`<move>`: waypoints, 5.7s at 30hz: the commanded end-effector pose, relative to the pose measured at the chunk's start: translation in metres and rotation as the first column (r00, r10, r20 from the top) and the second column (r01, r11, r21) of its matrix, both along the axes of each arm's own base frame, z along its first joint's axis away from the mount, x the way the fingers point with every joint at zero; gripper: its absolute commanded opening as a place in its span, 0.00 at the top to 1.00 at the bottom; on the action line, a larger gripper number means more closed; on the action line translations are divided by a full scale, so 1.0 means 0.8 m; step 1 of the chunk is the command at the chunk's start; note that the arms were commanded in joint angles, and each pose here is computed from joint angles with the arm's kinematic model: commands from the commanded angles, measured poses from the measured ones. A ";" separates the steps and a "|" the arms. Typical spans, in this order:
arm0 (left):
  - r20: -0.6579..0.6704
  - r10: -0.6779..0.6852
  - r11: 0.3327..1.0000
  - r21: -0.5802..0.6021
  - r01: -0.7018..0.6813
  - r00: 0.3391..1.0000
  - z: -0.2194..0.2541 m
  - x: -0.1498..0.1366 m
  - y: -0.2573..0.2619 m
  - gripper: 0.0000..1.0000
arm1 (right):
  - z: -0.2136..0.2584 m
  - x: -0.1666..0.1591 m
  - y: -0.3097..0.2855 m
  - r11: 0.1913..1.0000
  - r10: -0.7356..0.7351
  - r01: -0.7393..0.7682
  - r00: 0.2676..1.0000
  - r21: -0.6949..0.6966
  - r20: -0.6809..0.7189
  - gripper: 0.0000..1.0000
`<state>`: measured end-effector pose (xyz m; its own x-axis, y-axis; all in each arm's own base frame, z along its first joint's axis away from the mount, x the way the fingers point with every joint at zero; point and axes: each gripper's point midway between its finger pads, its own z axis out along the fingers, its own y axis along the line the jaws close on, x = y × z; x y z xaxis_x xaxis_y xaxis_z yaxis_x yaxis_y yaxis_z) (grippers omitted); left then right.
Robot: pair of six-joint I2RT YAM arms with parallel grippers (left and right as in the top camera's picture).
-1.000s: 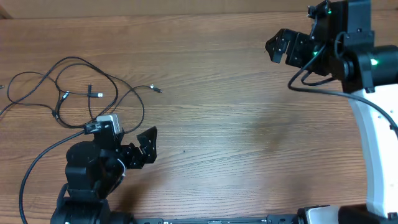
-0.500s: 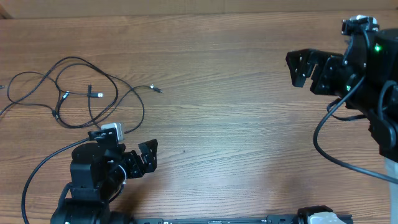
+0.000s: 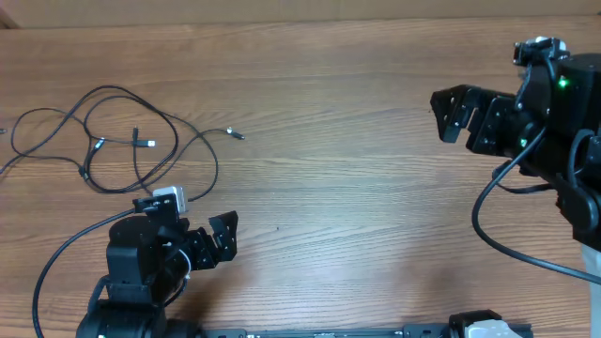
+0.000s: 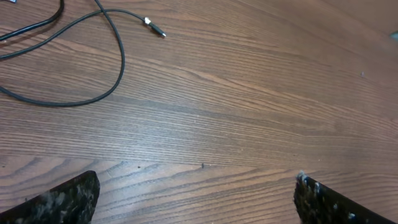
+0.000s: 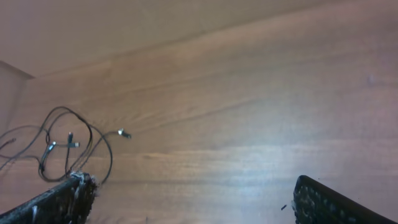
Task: Untangle cables
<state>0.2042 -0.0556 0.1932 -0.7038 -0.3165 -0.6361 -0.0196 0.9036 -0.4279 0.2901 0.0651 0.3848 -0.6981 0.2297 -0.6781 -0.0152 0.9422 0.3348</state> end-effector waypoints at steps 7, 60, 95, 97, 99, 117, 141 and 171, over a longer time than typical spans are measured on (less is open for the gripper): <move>-0.001 0.005 1.000 0.007 -0.005 1.000 -0.001 0.001 0.001 0.01 | -0.007 -0.011 -0.006 1.000 -0.029 0.029 0.999 -0.008 -0.044 0.00; -0.001 0.005 1.000 0.007 -0.005 1.000 -0.001 0.001 0.001 0.00 | -0.053 -0.039 -0.072 0.965 -0.243 0.228 0.577 0.131 0.780 0.00; -0.001 0.005 1.000 0.007 -0.005 1.000 -0.001 0.001 0.001 0.00 | -0.267 -0.055 -0.064 0.976 -0.198 0.208 0.735 0.062 0.649 0.00; -0.001 0.005 1.000 0.007 -0.005 1.000 -0.001 0.001 0.001 0.00 | -0.267 -0.055 -0.064 0.976 -0.198 0.208 0.735 0.062 0.649 0.00; -0.001 0.005 1.000 0.007 -0.005 1.000 -0.001 0.001 0.001 0.01 | -0.267 -0.055 -0.064 0.976 -0.198 0.208 0.735 0.062 0.649 0.00; -0.001 0.005 1.000 0.007 -0.005 1.000 -0.001 0.001 0.001 0.01 | -0.267 -0.055 -0.064 0.976 -0.198 0.208 0.735 0.062 0.649 0.00; 0.491 -0.032 0.977 0.198 -0.075 0.870 0.071 0.035 0.034 0.00 | -0.267 -0.055 -0.064 0.976 -0.198 0.208 0.735 0.062 0.649 0.00; 0.709 -0.084 0.886 0.374 -0.273 0.700 -0.020 0.053 0.065 0.01 | -0.267 -0.055 -0.064 0.976 -0.198 0.208 0.735 0.062 0.649 0.00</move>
